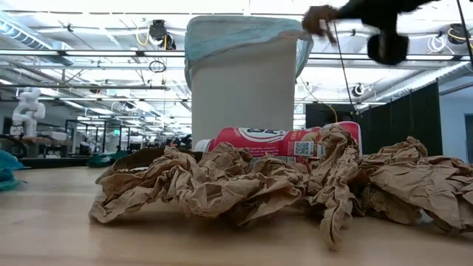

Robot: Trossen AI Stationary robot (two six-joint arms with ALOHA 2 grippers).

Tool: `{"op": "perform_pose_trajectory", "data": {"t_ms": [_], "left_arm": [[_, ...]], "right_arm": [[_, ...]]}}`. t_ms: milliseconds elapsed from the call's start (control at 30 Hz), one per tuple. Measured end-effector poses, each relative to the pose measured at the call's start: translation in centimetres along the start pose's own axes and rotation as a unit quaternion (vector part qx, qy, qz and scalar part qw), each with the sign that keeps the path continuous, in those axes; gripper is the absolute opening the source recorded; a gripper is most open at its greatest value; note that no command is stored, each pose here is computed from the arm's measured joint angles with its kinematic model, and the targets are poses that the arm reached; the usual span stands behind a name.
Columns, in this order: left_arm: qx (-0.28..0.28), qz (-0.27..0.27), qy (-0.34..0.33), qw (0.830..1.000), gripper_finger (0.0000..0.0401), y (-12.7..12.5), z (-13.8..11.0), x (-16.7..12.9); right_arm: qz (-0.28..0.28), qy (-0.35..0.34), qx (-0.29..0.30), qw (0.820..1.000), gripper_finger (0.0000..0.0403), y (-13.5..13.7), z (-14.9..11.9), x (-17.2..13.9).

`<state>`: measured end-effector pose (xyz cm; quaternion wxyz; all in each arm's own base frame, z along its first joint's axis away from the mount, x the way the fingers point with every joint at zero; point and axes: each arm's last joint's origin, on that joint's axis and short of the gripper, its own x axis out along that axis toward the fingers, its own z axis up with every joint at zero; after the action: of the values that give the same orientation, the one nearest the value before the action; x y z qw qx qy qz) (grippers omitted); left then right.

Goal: Place trash/remove bag and relplace
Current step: Put the brown napkin into the white trash bin

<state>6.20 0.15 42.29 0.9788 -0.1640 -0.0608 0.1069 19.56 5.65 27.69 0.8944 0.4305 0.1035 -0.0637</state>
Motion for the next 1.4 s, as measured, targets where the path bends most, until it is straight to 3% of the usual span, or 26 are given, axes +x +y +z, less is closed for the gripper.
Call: {"op": "perform_pose_trajectory", "data": {"t_ms": [133,300,467,600,700,1000,1233,1400], "left_arm": [[0.001,0.007,-0.002,1.000,0.0000,0.0,0.0,0.0],[0.004,0.014,-0.004,1.000,0.0000,0.1,0.0,0.0],[0.005,0.021,-0.006,1.000,0.0000,0.1,0.0,0.0],[0.006,0.023,-0.003,1.000,0.0000,0.1,-0.1,0.2],[0.009,0.025,0.003,1.000,0.0000,0.0,-0.2,0.6],[0.026,0.040,0.050,0.998,0.0000,-0.5,-1.4,2.4],[0.037,0.048,0.075,0.995,0.0000,-0.7,-2.1,3.7],[0.041,0.051,0.084,0.994,0.0000,-0.8,-2.3,4.0]], "right_arm": [[0.066,-0.067,-0.012,0.996,0.0000,1.3,1.8,-0.7],[0.072,-0.123,-0.052,0.988,0.0000,3.6,4.9,-1.2],[0.022,-0.149,-0.129,0.980,0.0000,6.2,9.1,-1.3],[-0.062,-0.123,-0.193,0.972,0.0000,7.2,12.2,-0.5],[-0.102,-0.080,-0.220,0.967,0.0000,6.9,13.9,1.1],[-0.139,-0.021,-0.236,0.962,0.0000,4.1,16.7,7.1],[-0.176,0.024,-0.204,0.963,0.0007,1.0,16.9,9.8],[-0.180,0.030,-0.210,0.961,0.0031,0.6,16.9,10.3]]}}
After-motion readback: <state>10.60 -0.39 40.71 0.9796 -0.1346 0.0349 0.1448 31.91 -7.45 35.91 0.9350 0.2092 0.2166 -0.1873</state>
